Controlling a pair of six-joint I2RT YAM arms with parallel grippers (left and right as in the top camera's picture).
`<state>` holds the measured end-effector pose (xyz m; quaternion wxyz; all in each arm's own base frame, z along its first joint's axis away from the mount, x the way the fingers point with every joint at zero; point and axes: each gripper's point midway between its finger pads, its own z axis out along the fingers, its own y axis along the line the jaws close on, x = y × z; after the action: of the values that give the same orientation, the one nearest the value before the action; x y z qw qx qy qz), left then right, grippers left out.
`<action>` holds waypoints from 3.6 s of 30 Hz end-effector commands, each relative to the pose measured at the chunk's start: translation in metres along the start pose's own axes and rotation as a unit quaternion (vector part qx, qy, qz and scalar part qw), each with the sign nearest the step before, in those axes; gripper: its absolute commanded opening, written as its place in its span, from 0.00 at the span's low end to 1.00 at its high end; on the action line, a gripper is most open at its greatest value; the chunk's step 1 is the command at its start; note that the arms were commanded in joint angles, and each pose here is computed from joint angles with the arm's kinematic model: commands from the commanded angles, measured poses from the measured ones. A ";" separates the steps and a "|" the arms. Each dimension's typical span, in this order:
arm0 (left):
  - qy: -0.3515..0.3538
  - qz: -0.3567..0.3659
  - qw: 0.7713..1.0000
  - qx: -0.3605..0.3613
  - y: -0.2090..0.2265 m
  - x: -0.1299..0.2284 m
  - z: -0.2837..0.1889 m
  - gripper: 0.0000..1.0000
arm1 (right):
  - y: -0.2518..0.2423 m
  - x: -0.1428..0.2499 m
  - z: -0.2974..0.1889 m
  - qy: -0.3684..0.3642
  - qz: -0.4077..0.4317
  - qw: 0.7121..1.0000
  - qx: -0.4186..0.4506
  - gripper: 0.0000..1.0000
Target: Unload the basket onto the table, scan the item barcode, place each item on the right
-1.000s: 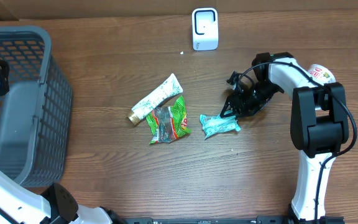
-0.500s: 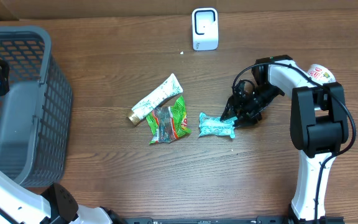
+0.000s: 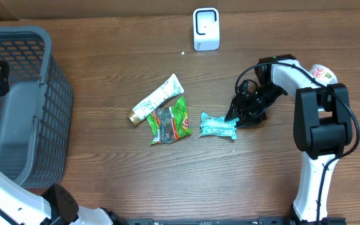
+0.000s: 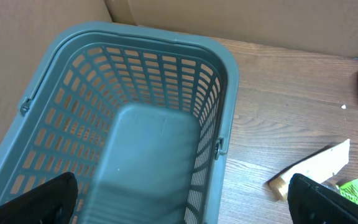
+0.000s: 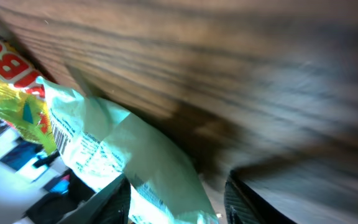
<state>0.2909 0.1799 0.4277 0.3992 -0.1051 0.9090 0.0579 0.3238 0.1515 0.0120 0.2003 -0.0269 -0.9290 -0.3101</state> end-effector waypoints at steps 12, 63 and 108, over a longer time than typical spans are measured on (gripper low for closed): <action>-0.003 0.012 1.000 0.009 -0.004 -0.001 0.001 0.99 | 0.011 0.014 -0.071 -0.142 0.016 0.984 0.103 0.60; -0.003 0.012 1.000 0.009 -0.004 -0.001 0.001 0.99 | 0.117 0.033 -0.170 -0.288 -0.239 0.924 0.075 0.04; -0.003 0.012 1.000 0.009 -0.004 -0.001 0.001 0.99 | 0.216 -0.139 -0.268 -0.501 -0.416 0.443 0.616 0.04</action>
<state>0.2908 0.1797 0.4275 0.3987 -0.1052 0.9092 0.0574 0.5732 0.1752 0.2840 -0.5275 0.2513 -0.7564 0.2941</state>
